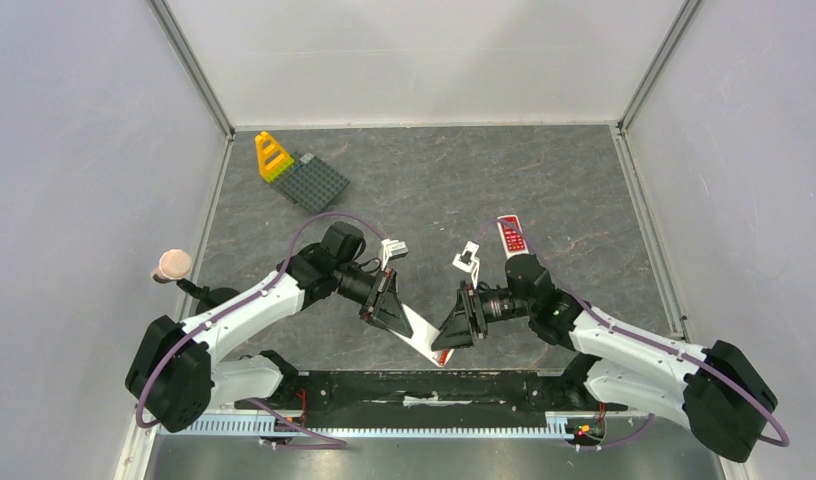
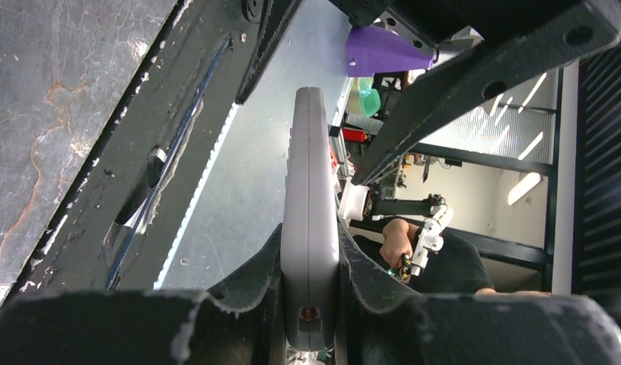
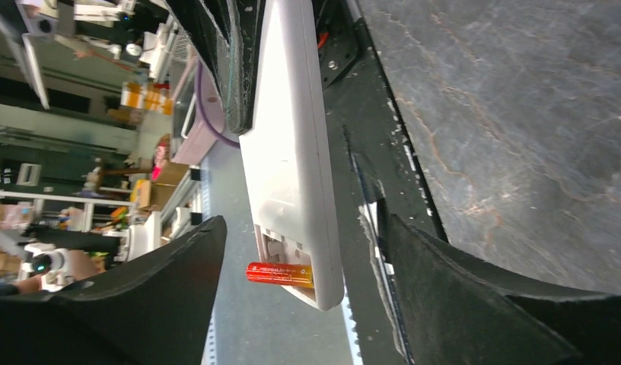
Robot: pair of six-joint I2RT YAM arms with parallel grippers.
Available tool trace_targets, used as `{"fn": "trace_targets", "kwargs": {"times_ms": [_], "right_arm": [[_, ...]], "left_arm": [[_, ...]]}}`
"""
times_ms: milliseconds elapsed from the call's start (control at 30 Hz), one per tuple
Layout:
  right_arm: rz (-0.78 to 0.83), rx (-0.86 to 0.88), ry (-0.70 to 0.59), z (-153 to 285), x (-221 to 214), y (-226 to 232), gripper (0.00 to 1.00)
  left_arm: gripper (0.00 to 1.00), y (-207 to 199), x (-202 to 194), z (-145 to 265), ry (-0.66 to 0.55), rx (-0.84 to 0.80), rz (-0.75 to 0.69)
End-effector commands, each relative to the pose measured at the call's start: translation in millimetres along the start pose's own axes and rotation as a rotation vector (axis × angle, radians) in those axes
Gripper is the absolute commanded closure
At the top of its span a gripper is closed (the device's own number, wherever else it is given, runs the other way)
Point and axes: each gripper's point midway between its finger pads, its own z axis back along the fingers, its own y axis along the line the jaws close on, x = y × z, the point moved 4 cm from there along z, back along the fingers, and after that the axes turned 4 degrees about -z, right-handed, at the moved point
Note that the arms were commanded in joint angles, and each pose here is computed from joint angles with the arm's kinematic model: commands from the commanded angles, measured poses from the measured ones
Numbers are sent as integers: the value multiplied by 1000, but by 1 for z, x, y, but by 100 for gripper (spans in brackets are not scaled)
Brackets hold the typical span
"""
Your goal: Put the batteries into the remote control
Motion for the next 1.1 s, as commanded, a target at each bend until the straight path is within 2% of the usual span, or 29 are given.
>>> {"fn": "trace_targets", "kwargs": {"times_ms": [0,200,467,633,767,833,900,1067], "right_arm": [[14,137,-27,-1,11,22,31],[-23,159,-15,-4,10,21,55],[-62,187,-17,-5,8,21,69],[-96,236,-32,-4,9,27,86],[-107,276,-55,-2,12,34,100],[-98,291,-67,-1,15,39,100],[-95,299,-73,-1,18,43,100],[-104,329,-96,1,27,54,100]], "left_arm": [[98,-18,2,6,17,-68,-119],[98,-18,2,6,18,-70,-137],[98,-21,3,7,18,-79,-155],[98,-24,7,7,5,-69,-172],[81,-30,15,8,-27,-57,-199],[64,-36,20,9,-51,-64,-216],[53,-40,24,10,-78,-70,-239],[38,-48,35,9,-138,-84,-252]]}}
